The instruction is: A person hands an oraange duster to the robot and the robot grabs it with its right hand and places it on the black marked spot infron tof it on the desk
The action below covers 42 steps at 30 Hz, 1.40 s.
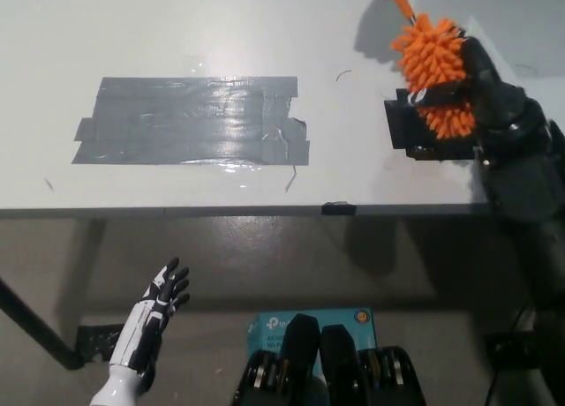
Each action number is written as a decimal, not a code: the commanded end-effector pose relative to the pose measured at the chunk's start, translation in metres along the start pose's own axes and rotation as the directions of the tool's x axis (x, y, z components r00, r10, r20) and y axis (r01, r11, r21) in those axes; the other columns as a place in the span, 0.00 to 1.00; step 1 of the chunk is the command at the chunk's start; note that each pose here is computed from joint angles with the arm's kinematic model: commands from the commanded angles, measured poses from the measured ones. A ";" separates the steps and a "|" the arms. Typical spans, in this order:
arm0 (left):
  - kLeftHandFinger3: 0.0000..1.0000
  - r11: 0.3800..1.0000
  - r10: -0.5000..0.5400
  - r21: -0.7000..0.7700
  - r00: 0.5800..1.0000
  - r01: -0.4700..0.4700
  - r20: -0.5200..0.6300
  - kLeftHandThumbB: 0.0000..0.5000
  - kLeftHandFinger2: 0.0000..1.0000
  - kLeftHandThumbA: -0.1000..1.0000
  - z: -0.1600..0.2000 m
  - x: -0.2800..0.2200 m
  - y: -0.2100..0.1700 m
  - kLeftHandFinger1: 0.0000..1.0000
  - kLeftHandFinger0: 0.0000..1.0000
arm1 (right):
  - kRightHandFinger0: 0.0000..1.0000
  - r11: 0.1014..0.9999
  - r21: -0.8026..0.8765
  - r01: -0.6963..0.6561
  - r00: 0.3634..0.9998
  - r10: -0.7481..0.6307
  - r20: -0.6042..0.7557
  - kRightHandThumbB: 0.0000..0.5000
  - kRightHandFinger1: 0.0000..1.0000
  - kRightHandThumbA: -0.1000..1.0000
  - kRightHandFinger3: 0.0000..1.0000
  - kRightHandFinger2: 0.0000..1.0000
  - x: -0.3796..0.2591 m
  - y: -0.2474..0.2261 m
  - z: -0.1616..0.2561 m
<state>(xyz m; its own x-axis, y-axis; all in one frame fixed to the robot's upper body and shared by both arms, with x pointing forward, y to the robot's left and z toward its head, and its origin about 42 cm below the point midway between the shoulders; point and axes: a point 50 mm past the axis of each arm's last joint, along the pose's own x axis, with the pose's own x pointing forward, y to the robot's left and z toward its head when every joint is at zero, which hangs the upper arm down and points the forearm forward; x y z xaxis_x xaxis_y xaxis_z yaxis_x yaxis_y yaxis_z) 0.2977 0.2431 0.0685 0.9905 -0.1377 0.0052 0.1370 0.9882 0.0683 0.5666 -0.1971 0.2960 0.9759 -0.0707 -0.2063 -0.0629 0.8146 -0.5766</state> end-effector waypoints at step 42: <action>1.00 0.998 -0.014 0.065 0.996 0.008 0.092 0.24 1.00 0.88 0.023 0.014 0.005 1.00 1.00 | 0.02 0.968 -0.115 0.221 0.962 -0.197 0.189 0.40 0.47 0.00 0.89 0.80 -0.014 -0.026 0.013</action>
<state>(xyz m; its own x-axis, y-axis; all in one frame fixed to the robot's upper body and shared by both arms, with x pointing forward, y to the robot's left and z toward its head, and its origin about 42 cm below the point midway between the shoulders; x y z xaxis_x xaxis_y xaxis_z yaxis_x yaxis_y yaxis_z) 0.3091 0.2418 0.0808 0.9877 -0.1497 0.0443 0.1447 0.9843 0.1007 0.5557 -0.1955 0.3032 0.9959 -0.0899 0.0100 0.0710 0.7093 -0.7013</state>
